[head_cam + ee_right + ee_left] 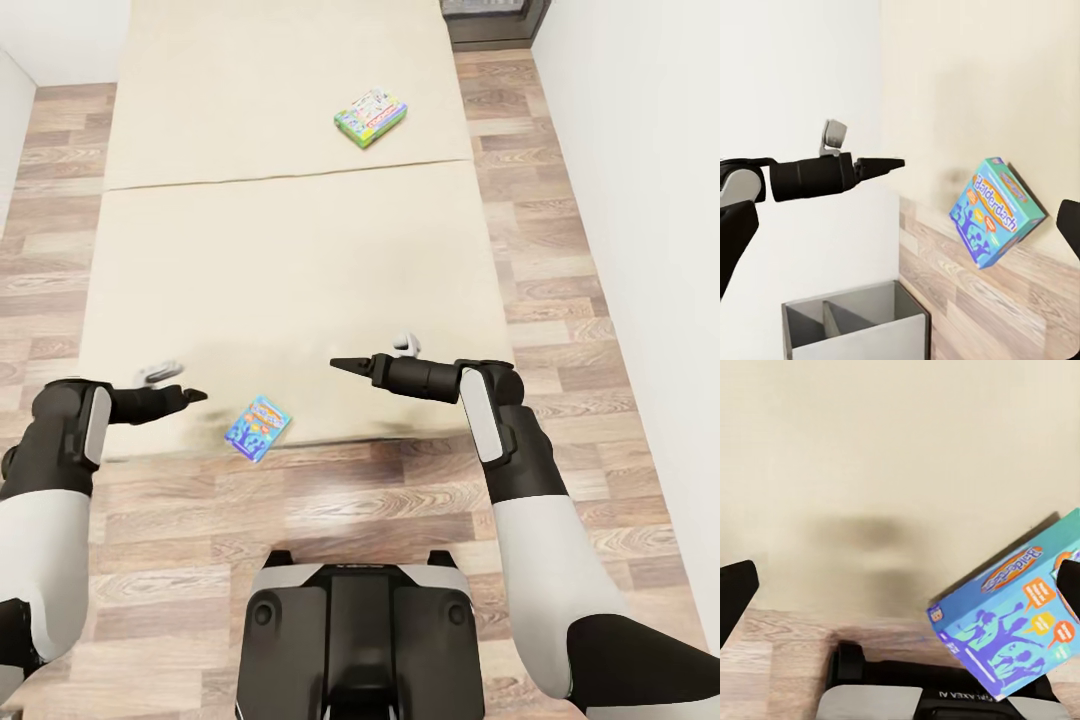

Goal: Put all the toys in the child's room - the three board games (two on the bed and one on the table), the two jigsaw puzzles on the table, and the tennis ball on the table - inside the toy box on the table in the child's room.

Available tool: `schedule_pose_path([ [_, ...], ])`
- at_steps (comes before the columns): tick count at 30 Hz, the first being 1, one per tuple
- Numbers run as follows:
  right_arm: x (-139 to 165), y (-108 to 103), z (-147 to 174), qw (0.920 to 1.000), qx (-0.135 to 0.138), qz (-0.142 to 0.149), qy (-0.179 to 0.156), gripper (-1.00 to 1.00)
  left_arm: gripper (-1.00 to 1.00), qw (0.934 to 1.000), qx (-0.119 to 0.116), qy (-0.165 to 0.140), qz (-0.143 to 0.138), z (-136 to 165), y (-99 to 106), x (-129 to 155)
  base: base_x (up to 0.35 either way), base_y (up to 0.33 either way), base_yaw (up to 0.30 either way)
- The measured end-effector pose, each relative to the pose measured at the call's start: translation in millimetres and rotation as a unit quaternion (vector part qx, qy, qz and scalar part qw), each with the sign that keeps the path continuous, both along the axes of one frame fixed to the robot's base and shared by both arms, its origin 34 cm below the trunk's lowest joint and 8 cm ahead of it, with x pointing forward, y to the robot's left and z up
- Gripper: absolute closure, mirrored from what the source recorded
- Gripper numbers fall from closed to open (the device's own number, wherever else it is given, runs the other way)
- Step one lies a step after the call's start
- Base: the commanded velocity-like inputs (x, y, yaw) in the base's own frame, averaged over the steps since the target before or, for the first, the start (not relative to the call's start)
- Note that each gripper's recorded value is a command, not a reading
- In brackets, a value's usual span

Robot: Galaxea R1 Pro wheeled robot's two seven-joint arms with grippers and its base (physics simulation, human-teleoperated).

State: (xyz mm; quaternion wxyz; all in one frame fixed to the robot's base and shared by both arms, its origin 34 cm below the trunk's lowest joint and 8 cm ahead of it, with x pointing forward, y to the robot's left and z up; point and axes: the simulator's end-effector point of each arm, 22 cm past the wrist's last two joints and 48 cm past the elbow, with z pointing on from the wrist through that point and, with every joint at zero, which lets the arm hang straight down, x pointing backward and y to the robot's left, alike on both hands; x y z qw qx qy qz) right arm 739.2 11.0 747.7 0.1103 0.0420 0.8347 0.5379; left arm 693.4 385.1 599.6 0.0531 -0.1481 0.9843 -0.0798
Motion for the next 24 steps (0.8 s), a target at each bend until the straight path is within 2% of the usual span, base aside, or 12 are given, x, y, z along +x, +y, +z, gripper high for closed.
schedule_pose_path([
  [3, 1.4, 0.0, 3.2, 1.0, 0.0, 0.0, -0.003, -1.0, -1.0, 1.0, 0.0, 0.008, 0.001, -0.5, 7.9, -13.0, 0.0, 0.0, 0.0],
  [13, 5.2, -0.3, 11.3, 1.0, -0.001, 0.0, -0.01, -1.0, -1.0, 0.9993, -0.007, 0.037, 0.0, -8.3, 9.7, -55.4, -0.049, 0.0, 0.0],
  [16, 5.6, -0.7, 11.7, 0.9999, -0.001, -0.001, -0.01, -1.0, -1.0, 0.9987, -0.006, 0.052, 0.0, -14.2, 10.0, -76.3, -0.072, 0.0, 0.0],
  [17, 5.5, -0.7, 11.7, 0.9999, -0.002, 0.0, -0.01, -1.0, -1.0, 0.9975, -0.003, 0.071, -0.002, -21.2, 10.5, -102.9, -0.023, 0.0, 0.0],
  [24, 3.7, -1.2, 10.6, 1.0, -0.001, -0.001, -0.008, -1.0, -1.0, 0.9943, -0.001, 0.106, -0.004, -31.1, 10.9, -151.5, -0.009, 0.0, 0.0],
])
